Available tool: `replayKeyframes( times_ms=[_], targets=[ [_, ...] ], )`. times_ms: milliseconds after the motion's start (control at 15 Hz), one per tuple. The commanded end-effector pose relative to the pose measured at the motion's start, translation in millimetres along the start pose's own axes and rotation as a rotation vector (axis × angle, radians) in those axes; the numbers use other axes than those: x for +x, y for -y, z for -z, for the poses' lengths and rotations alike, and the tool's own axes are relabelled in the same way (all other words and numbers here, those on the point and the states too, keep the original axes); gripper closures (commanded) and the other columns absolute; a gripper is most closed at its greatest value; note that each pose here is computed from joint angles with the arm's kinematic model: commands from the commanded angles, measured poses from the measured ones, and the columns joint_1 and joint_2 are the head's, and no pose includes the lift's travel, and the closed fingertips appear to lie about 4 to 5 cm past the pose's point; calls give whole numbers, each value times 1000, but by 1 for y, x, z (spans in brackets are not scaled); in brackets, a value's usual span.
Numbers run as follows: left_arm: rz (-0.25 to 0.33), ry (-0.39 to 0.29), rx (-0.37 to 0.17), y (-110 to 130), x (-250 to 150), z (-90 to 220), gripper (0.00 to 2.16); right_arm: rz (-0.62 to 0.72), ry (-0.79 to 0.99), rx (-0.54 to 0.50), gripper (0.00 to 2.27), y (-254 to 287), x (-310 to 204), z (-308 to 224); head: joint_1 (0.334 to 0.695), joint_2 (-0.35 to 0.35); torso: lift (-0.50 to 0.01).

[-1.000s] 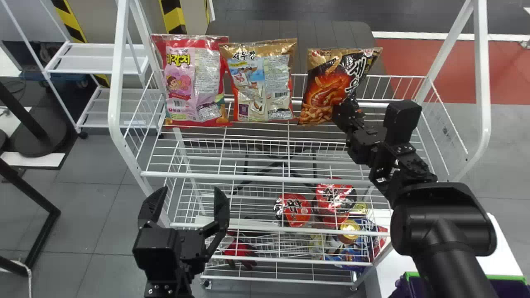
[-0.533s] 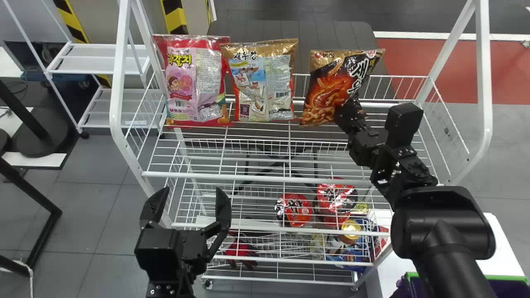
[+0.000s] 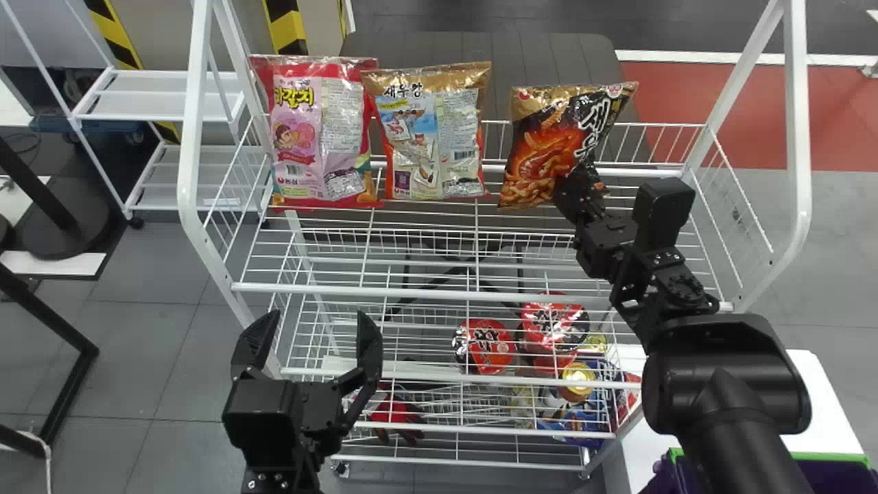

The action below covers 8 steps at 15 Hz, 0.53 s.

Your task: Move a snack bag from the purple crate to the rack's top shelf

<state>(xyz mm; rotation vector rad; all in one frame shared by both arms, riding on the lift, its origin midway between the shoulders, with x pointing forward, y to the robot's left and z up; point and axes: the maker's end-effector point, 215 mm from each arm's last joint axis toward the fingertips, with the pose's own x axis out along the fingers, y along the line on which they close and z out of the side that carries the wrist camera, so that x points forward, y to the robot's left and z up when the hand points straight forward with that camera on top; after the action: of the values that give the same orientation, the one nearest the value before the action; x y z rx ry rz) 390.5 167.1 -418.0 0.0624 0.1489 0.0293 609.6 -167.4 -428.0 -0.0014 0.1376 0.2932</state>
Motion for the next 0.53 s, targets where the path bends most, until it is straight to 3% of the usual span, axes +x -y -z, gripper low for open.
replayKeyframes(
  times_ms=[0,467],
  targets=[
    [0,1,0,0,0,0,90,-1,-2,7,1723,-2,2,0,695,0,1],
    [-2,4,-1,-1,1,-1,90,-17,-12,21,1723,-6,6,5,695,2,1]
  ],
)
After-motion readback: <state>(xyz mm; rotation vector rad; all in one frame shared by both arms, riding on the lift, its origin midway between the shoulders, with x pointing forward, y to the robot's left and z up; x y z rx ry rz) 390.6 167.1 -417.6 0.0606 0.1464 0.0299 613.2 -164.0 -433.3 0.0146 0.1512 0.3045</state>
